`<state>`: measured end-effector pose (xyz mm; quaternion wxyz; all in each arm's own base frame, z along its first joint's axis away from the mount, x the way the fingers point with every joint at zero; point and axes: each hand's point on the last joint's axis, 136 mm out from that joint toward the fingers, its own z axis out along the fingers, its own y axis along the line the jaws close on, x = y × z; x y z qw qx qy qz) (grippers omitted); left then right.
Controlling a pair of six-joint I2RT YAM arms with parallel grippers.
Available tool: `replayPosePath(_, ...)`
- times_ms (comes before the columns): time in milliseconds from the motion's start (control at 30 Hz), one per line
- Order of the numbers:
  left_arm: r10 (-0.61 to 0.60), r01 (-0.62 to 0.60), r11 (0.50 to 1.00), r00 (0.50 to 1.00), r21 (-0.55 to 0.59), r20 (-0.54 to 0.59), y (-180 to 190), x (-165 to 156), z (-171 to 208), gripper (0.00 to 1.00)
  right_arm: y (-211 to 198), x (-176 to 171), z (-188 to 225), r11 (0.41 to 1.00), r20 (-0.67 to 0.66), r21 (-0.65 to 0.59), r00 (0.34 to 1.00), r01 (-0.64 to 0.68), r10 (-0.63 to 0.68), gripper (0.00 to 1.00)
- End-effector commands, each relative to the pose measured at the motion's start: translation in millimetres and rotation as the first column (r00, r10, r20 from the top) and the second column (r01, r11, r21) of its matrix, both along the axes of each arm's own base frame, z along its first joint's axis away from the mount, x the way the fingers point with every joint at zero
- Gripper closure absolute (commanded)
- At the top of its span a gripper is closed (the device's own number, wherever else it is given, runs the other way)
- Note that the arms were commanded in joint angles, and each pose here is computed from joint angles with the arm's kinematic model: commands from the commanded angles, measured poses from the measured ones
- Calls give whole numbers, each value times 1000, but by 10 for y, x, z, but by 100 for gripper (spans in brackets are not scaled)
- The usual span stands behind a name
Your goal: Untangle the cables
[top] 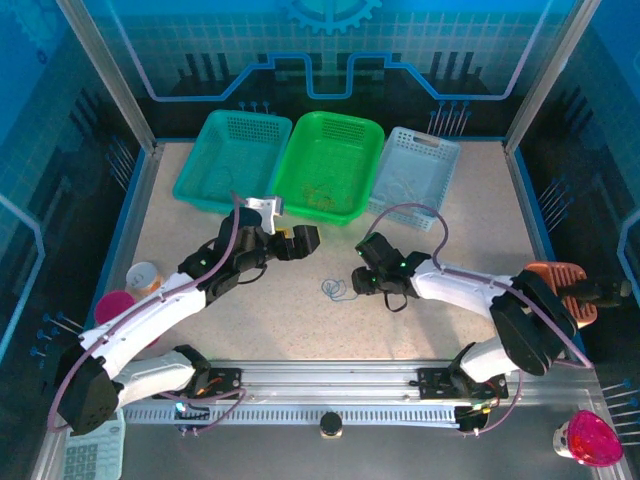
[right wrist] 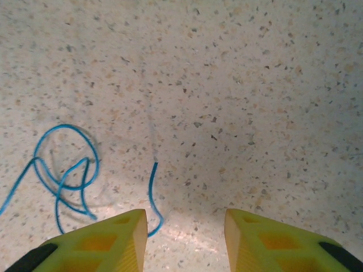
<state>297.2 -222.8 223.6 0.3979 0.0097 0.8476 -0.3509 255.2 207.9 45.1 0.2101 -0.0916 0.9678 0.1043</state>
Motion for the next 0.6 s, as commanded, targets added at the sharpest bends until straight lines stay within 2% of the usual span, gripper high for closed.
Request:
replayPosePath(0,6,-5,1000,1000,-28,11,20,-21,83,1,108,117,29,1000,30,12,999,13,-13,59)
replayPosePath(200,5,-5,999,1000,-34,11,22,-30,86,1,169,148,-52,1000,13,4,1000,-1,1,62)
replayPosePath(567,5,-4,999,1000,-33,10,31,-45,60,1,230,147,-83,1000,4,11,1000,-13,13,62)
